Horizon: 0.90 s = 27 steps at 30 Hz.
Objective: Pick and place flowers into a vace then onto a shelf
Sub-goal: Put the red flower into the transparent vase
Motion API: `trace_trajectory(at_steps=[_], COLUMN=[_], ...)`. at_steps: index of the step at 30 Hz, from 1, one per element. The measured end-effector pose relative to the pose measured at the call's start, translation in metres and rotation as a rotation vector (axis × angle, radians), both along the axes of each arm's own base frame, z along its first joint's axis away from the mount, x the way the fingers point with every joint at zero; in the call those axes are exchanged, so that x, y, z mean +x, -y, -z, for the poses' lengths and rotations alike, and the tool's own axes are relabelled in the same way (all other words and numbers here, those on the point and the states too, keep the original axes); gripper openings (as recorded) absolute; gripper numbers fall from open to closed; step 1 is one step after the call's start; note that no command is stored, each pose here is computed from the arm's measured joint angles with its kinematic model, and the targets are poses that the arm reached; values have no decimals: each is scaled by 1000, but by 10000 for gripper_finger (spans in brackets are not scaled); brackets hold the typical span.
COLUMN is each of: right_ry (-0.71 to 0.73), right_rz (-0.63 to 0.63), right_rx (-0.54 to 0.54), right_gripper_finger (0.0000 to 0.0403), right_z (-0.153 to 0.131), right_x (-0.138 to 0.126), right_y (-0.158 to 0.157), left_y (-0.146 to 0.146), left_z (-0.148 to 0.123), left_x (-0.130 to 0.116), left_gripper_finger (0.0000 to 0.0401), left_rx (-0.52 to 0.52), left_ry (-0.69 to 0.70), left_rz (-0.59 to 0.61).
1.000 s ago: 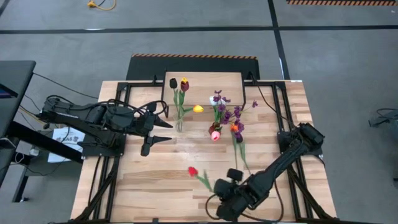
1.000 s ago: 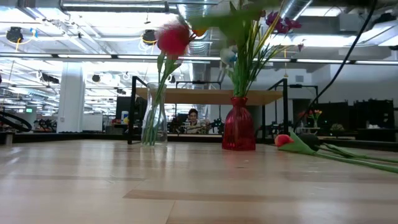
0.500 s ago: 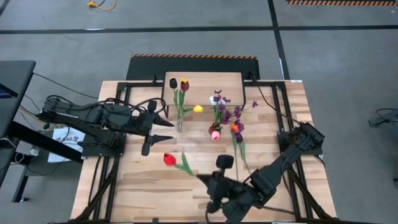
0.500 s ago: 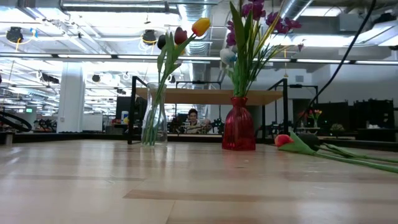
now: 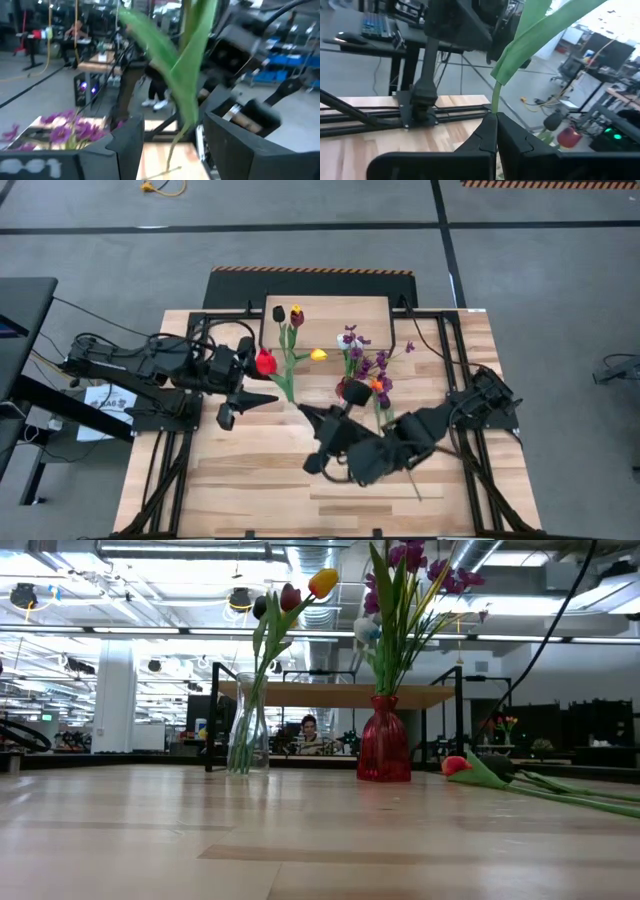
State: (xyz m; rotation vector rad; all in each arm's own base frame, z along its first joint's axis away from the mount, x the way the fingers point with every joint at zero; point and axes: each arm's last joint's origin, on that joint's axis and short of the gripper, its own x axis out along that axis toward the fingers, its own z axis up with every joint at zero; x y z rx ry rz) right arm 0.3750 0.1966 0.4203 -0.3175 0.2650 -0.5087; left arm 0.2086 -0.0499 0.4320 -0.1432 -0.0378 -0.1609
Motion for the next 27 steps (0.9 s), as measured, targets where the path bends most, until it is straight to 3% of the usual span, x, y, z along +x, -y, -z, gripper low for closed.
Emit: trace_trajectory(at_steps=[9, 19, 23, 27], right_ry=[3, -6, -7, -15], right_rz=[-27, -61, -62, -69], right_rx=[39, 54, 52, 36], right_gripper_finger=[0, 0, 0, 0], right_z=[-6, -6, -6, -6], right_x=[12, 15, 15, 15], right_y=[23, 28, 28, 27], left_y=[1, 1, 0, 1], left_z=[-5, -6, -6, -6], left_x=[0, -1, -1, -1], left_gripper_finger=[193, 185, 130, 28], left_rx=[-12, -15, -2, 61], left_ry=[51, 61, 64, 76], left_rz=[23, 23, 21, 16])
